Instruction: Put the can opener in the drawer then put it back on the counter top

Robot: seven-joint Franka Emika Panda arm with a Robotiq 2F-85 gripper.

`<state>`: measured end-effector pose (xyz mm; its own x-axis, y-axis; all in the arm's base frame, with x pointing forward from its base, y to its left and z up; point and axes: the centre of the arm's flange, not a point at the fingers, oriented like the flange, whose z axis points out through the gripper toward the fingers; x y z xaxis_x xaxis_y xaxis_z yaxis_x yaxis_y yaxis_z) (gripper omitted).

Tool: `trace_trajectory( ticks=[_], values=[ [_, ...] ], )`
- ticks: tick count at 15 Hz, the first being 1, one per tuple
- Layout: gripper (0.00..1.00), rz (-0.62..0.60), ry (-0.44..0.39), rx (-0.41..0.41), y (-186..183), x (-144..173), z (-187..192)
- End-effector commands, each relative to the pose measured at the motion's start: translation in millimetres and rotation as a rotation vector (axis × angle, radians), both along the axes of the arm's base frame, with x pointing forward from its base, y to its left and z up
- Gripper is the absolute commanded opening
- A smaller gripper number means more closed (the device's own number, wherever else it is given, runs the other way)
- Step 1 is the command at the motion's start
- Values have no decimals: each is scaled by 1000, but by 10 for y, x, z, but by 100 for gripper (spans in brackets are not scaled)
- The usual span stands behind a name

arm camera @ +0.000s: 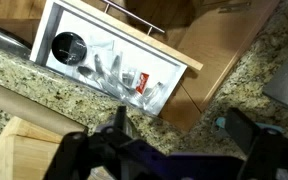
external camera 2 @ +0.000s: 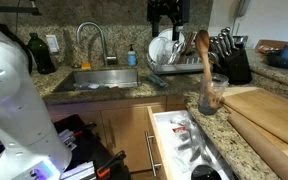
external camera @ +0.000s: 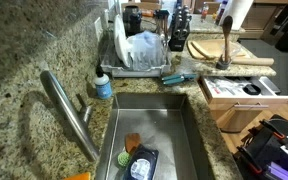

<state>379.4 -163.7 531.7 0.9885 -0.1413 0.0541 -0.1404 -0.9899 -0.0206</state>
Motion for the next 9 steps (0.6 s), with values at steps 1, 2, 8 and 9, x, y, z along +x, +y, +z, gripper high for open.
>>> trace_trajectory(
  ticks=[1, 2, 8, 9],
  values=[
    [100, 0, 0, 0, 0, 0, 0],
    [100, 0, 0, 0, -1, 0, 0],
    [100, -173, 3, 141, 8, 616, -536],
    [100, -206, 19, 193, 146, 652, -671]
  ],
)
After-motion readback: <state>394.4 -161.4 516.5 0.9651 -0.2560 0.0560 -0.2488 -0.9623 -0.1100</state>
